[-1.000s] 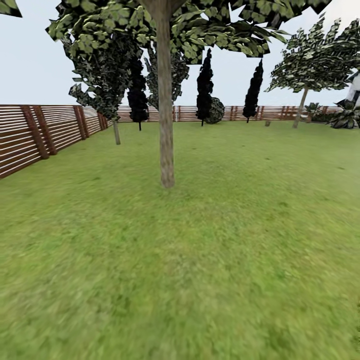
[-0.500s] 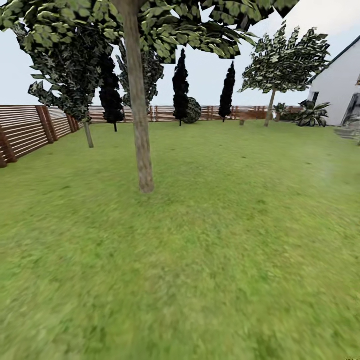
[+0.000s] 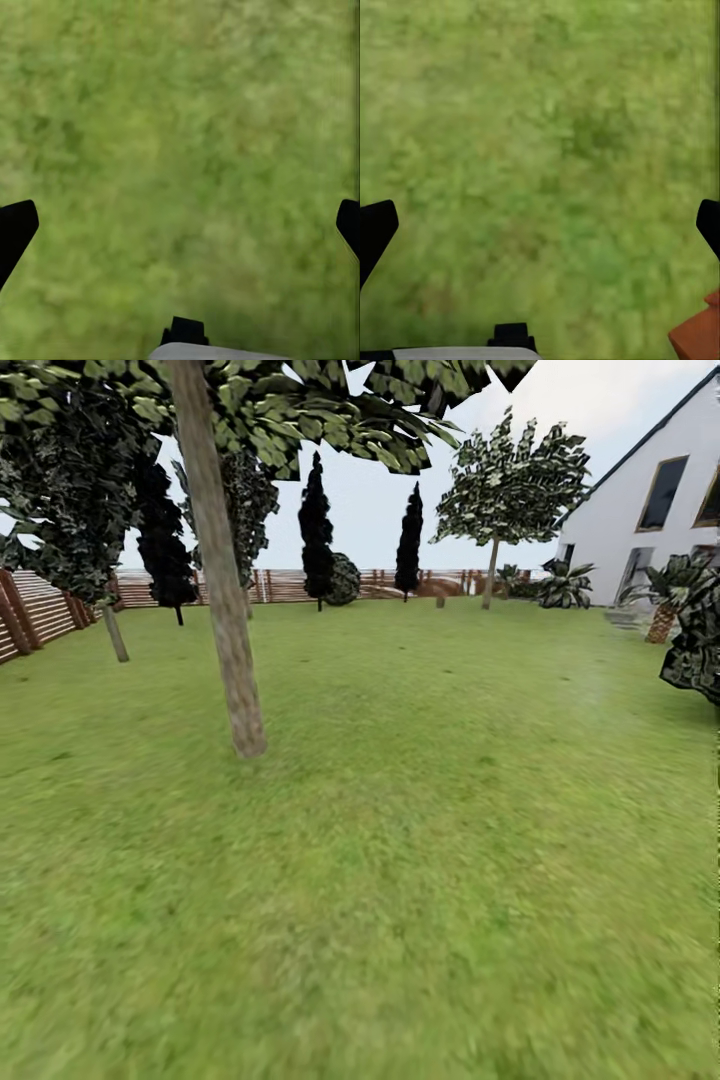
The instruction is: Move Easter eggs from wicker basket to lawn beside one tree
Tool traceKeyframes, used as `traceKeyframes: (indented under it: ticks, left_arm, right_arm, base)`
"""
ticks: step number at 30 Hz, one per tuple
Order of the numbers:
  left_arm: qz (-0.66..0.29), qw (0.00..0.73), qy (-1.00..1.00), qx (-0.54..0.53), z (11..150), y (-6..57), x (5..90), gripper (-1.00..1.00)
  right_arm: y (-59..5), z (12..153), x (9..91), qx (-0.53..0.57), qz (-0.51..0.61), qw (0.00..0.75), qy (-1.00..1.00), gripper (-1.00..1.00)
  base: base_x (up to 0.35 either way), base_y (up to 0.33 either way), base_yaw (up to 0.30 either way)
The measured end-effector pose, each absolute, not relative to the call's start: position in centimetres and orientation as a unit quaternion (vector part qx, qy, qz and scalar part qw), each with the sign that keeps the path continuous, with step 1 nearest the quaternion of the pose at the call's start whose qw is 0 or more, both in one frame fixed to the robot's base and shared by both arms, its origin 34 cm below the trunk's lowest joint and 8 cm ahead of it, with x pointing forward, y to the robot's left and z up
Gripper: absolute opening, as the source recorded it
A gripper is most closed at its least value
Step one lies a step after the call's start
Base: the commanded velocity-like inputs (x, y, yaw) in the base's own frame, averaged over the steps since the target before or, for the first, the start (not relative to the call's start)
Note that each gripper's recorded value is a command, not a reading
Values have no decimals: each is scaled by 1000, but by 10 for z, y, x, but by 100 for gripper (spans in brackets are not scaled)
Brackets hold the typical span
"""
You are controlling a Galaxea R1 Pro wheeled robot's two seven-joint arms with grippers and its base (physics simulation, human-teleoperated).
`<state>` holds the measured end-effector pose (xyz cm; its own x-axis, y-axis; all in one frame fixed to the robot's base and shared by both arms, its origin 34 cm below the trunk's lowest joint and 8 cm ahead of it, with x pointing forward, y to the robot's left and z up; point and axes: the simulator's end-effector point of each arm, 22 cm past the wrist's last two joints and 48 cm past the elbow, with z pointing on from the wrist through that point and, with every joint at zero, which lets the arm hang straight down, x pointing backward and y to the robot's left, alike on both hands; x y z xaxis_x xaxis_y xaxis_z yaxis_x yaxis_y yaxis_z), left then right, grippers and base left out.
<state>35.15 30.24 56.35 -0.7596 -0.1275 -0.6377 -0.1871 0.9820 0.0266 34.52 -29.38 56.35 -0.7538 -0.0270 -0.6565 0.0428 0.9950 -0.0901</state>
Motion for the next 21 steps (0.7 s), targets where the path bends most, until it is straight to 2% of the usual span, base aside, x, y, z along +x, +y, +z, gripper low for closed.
traceKeyframes:
  ticks: [21]
  left_arm:
    - [46, 334, 938, -83, 563, 304, 350, 100]
  right_arm:
    - [-291, 561, 342, 4, -48, 345, 937, 100]
  base:
    - [339, 0, -8]
